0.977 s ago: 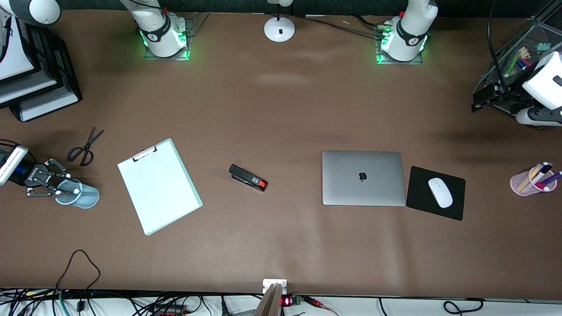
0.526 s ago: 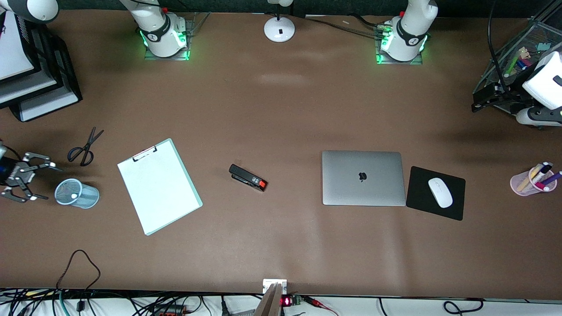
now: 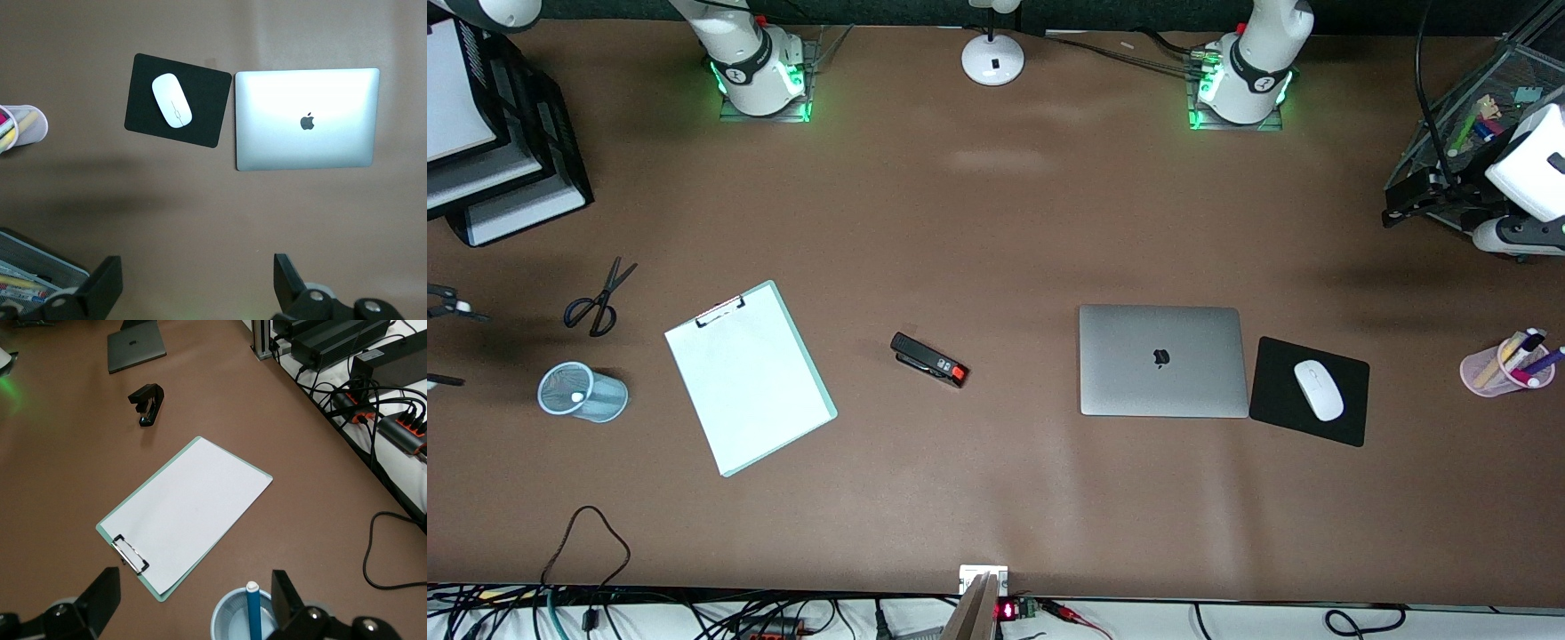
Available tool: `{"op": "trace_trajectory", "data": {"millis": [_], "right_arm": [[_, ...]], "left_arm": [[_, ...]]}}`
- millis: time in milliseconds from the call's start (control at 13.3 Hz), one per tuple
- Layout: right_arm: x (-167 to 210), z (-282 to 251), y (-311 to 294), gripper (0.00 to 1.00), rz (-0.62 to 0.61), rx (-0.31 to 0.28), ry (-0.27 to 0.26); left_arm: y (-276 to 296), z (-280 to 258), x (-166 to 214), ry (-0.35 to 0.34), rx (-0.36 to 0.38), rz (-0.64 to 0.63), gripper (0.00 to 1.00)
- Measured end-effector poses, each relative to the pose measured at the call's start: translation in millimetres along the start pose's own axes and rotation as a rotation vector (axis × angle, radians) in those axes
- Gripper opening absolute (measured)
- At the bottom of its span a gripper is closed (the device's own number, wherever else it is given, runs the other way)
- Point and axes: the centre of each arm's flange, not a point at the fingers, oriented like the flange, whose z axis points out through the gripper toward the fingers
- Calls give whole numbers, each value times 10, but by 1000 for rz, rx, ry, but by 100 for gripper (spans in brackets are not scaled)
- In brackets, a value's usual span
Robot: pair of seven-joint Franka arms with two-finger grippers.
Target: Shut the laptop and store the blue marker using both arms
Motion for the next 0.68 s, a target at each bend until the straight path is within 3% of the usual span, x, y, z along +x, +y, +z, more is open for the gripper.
{"op": "trace_trajectory", "data": {"millis": [300, 676], "right_arm": [[939, -58, -225, 100, 40, -7, -142], [1997, 549, -442, 100, 136, 14, -303]], "left_arm": [[-1, -1, 0, 0, 0, 0, 100], [-2, -2, 0, 0, 0, 0, 100]]}}
